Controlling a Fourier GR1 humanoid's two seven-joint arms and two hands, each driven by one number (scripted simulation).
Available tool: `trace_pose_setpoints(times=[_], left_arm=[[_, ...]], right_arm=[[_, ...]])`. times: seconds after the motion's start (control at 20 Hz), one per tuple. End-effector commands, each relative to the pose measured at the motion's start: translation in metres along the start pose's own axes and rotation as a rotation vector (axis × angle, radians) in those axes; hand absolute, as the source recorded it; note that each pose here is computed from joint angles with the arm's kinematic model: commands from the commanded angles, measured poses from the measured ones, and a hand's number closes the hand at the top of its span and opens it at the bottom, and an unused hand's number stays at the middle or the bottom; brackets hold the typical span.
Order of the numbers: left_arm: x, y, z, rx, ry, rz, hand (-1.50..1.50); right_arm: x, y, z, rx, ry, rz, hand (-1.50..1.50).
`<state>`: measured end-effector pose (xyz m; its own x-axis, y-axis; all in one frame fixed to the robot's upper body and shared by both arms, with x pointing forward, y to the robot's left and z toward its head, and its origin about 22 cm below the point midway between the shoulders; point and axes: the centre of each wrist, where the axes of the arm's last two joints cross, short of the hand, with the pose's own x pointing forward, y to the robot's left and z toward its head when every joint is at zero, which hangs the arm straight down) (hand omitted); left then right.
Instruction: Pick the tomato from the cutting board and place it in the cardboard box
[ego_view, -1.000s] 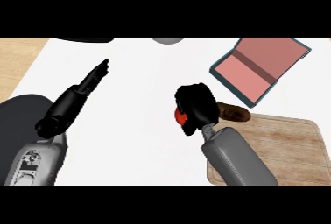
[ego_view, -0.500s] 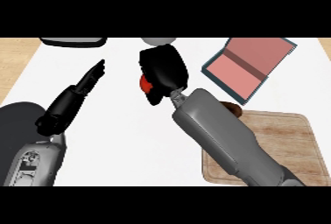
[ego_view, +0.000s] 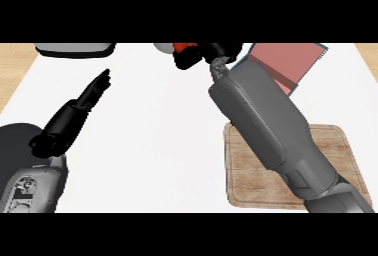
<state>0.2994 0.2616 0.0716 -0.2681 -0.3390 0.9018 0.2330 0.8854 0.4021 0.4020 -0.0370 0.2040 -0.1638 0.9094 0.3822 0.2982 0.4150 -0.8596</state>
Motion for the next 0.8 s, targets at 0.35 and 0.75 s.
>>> trace_pose_setpoints(times=[0.35, 0.75], left_arm=[[-0.001, 0.001, 0.005, -0.008, -0.004, -0.006, 0.00], [-0.005, 0.003, 0.001, -0.021, 0.001, 0.012, 0.00]], right_arm=[[-0.115, -0.029, -0.053, -0.017, 0.178, 0.105, 1.50], [-0.161, -0.058, -0.073, 0.337, 0.326, 0.140, 1.50]])
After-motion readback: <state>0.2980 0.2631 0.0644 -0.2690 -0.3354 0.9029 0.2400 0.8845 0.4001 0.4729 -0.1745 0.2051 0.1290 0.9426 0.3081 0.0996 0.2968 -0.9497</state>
